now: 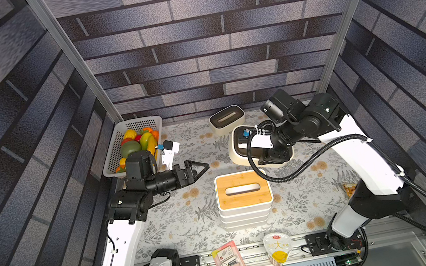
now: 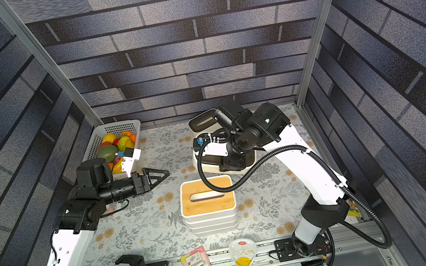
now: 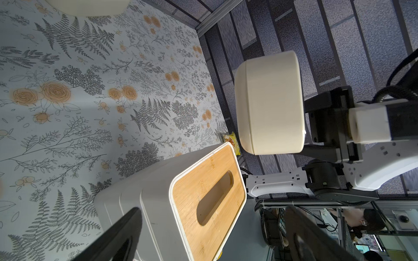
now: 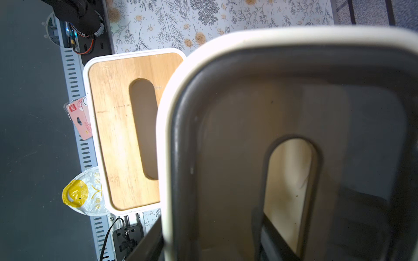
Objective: Stack the tissue boxes
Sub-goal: Place the tissue box at the tissue box.
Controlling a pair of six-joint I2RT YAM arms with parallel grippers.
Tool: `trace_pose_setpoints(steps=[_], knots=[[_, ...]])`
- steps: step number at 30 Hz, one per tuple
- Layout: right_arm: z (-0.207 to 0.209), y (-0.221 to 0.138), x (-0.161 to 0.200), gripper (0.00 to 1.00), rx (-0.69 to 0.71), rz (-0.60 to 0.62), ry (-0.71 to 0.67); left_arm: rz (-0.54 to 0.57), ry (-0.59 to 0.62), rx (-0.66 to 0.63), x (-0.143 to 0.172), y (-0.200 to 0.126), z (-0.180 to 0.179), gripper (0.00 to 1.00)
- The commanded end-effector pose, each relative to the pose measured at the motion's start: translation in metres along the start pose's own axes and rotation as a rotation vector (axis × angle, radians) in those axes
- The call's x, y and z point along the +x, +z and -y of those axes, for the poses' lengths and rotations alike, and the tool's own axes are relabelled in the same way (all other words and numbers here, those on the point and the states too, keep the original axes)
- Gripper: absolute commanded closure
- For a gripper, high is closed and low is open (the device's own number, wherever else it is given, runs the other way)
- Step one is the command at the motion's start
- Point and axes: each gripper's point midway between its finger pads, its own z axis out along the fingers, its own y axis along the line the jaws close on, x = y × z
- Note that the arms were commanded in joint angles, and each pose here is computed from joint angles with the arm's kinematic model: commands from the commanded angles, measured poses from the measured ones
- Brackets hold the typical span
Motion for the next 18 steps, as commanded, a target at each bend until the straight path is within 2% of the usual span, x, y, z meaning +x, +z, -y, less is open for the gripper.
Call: trace_pose_setpoints(steps=[1, 11, 18], knots=[[-0.007, -0.011, -0.006, 0.58, 0.003, 0.026, 0.009, -0.038, -0.075, 0.034, 0.009, -0.002, 0.004, 0.00], [-0.035, -0.014, -0.018, 0.59, -0.060, 0.032, -0.036, -0.068, -0.128, 0.049, 0.020, -0.004, 0.004, 0.00], [-0.053, -0.012, -0.019, 0.58, -0.091, 0.008, -0.047, -0.099, -0.100, 0.051, 0.031, -0.008, 0.007, 0.00]])
